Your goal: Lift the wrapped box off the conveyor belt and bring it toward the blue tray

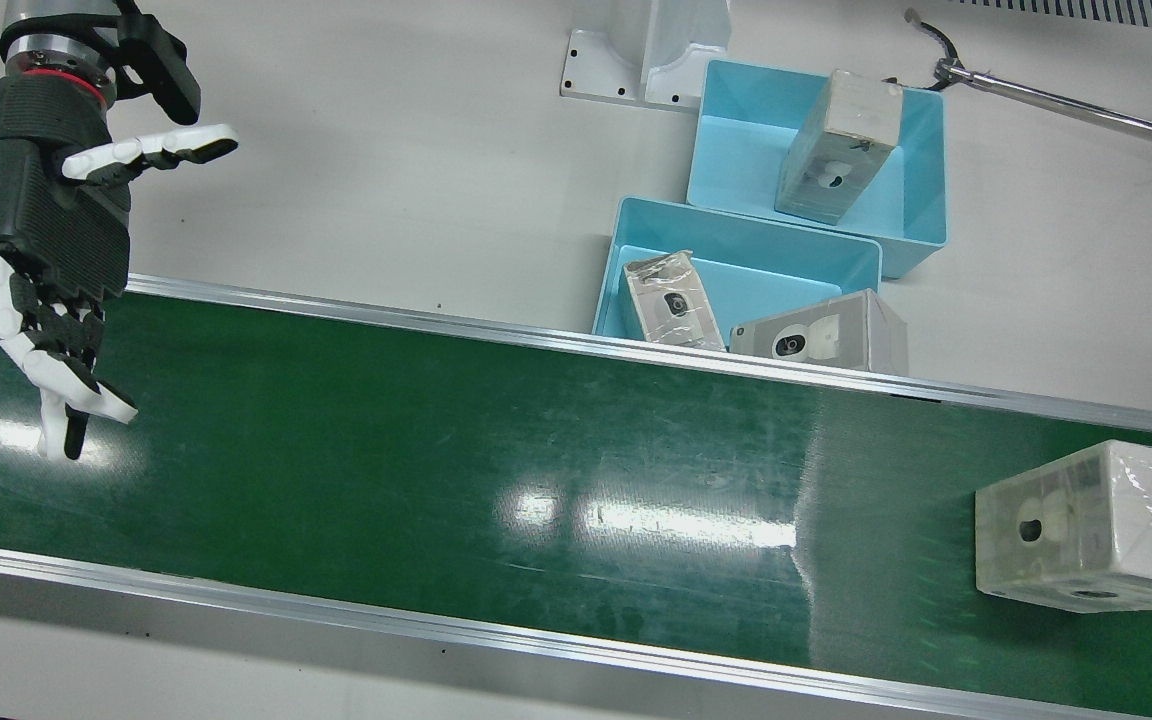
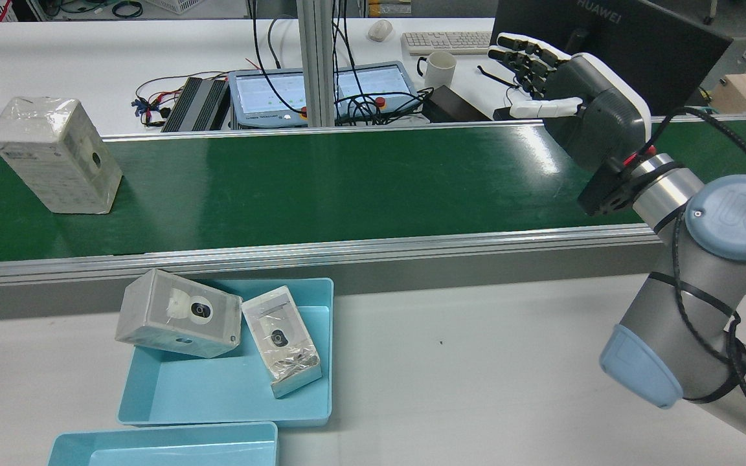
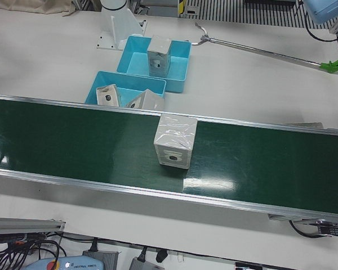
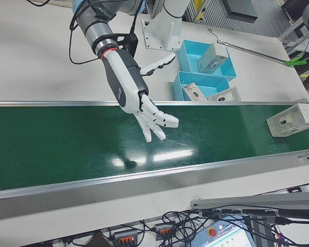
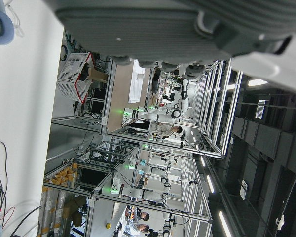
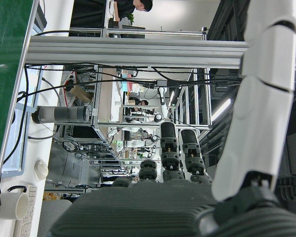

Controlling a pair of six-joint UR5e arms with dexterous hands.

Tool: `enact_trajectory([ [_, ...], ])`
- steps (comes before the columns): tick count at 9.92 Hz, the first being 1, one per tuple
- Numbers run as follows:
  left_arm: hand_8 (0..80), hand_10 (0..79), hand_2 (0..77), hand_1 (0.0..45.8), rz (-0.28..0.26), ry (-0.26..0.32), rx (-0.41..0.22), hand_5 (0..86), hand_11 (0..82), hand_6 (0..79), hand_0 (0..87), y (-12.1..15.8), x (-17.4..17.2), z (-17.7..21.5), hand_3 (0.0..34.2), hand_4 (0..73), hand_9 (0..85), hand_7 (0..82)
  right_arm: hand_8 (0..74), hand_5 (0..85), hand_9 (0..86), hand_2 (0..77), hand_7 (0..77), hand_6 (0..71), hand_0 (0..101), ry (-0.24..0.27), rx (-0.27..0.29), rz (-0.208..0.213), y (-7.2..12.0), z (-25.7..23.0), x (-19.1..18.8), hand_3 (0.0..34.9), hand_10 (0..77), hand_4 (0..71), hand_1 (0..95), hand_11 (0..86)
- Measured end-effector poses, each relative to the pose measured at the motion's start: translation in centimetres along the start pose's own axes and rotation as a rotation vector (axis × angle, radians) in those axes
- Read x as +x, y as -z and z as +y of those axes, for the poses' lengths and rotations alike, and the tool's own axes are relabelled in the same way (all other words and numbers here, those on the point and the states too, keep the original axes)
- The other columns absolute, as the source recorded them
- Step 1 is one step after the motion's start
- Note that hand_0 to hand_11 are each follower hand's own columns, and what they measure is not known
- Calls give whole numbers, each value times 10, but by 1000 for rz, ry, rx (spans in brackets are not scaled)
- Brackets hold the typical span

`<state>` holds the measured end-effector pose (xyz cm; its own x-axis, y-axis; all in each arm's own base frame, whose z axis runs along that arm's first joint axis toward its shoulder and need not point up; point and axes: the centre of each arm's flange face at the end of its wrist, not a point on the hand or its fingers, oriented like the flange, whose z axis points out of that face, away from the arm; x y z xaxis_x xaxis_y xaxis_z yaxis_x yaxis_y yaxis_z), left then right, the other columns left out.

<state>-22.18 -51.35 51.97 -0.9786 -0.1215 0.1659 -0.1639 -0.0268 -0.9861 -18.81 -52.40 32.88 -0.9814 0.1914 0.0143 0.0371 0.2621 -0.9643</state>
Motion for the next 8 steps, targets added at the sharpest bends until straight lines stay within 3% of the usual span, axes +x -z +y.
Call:
enact_trajectory([
  [1, 5, 5, 11, 0, 0, 0, 0, 11, 5, 5, 0, 0, 0, 0, 0, 0, 5, 5, 44, 191, 71, 65, 207, 76, 462, 10, 7, 2, 3, -3, 4, 0, 0, 98, 115, 11],
  [4, 5, 0, 5, 0, 0, 0, 0, 11, 5, 5, 0, 0, 0, 0, 0, 0, 5, 5, 33, 164, 27, 60, 158, 54, 471, -3, 31, 23, -2, -15, 22, 0, 0, 87, 142, 11],
  [8, 5, 0, 11, 0, 0, 0, 0, 11, 5, 5, 0, 0, 0, 0, 0, 0, 5, 5, 11, 158, 16, 82, 142, 44, 470, -59, 36, 29, -37, -10, 45, 0, 0, 71, 147, 11],
])
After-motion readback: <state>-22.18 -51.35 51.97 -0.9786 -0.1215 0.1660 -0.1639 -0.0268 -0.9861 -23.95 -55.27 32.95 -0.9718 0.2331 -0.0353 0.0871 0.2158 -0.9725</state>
